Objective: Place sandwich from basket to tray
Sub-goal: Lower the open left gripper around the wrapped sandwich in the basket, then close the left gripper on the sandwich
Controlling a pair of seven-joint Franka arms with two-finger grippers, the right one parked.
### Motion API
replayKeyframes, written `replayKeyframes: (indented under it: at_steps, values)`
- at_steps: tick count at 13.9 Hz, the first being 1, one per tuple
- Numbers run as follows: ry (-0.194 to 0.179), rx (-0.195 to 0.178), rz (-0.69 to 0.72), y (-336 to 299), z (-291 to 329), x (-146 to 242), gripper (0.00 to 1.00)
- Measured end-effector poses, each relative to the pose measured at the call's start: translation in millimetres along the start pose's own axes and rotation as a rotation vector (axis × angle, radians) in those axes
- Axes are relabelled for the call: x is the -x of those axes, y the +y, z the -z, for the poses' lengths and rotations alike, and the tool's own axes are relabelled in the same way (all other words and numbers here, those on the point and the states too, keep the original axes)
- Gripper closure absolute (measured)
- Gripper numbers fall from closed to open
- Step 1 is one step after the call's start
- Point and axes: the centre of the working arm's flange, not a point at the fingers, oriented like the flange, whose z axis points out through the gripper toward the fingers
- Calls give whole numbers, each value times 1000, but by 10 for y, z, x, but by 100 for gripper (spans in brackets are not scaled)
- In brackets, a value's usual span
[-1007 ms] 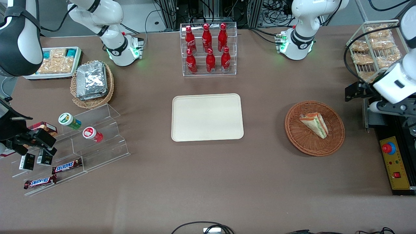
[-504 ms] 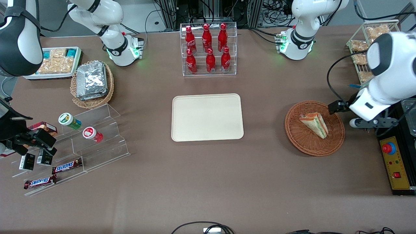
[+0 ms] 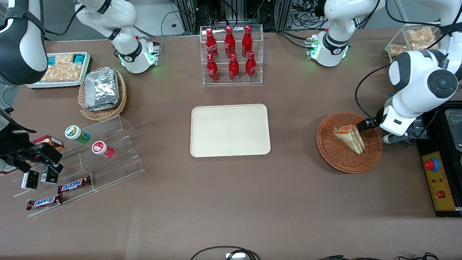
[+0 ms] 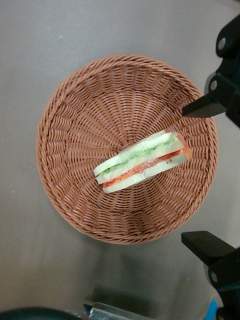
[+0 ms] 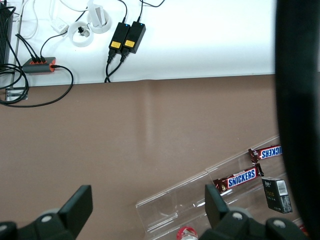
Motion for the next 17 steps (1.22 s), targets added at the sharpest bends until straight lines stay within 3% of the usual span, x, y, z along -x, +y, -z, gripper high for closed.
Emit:
replayKeyframes:
  at_steps: [10,17]
  values:
    - [72,46,178,-1,-835,321,0]
    - [72,68,212,26,-1127,315,0]
